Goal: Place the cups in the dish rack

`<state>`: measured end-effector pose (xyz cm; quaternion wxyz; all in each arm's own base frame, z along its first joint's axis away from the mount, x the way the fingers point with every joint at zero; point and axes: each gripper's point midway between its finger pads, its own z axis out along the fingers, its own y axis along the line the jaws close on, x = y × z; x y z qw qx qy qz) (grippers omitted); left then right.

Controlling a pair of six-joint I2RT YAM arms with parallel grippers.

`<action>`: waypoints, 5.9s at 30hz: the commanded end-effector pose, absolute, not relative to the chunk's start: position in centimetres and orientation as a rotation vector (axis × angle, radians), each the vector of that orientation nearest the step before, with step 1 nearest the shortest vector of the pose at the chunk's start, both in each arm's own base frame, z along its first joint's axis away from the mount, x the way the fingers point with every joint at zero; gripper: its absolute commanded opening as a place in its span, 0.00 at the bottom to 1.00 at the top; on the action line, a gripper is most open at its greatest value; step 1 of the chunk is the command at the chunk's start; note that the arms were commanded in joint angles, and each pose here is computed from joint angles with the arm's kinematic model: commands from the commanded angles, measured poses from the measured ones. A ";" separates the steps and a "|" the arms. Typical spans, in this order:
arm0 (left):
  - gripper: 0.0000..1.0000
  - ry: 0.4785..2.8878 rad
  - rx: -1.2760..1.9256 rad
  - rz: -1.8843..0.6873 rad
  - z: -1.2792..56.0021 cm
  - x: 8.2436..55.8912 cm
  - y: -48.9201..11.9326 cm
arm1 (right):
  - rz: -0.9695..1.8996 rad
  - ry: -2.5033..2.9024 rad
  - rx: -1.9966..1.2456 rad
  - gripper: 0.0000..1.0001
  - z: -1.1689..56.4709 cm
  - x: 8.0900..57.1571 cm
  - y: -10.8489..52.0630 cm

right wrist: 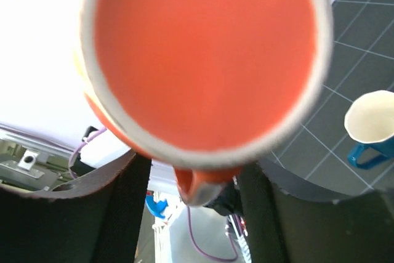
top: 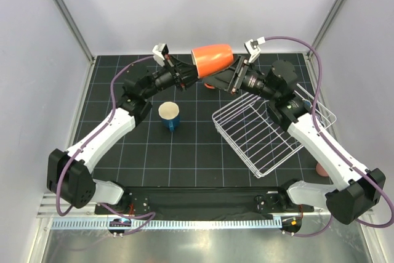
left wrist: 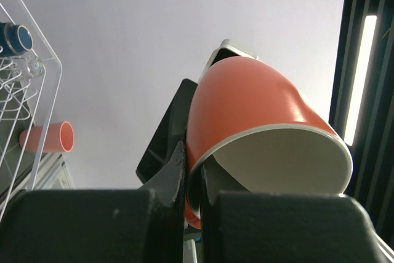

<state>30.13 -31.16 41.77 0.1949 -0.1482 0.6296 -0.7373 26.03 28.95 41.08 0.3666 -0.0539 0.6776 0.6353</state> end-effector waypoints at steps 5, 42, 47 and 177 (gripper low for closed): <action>0.00 1.569 -0.258 -2.166 47.1 27.4 -30.9 | 1.685 1.618 -0.107 0.53 44.4 26.7 29.0; 0.62 2.409 -0.513 -0.926 28.0 26.4 -17.1 | 0.254 2.328 0.073 0.04 17.0 30.4 12.6; 0.62 2.391 -0.496 -0.893 27.6 24.7 -16.1 | 0.147 2.354 0.108 0.04 14.1 30.8 11.3; 0.00 2.063 -0.587 -1.529 37.4 34.3 -25.1 | 1.741 1.913 -0.081 0.79 38.0 28.1 29.5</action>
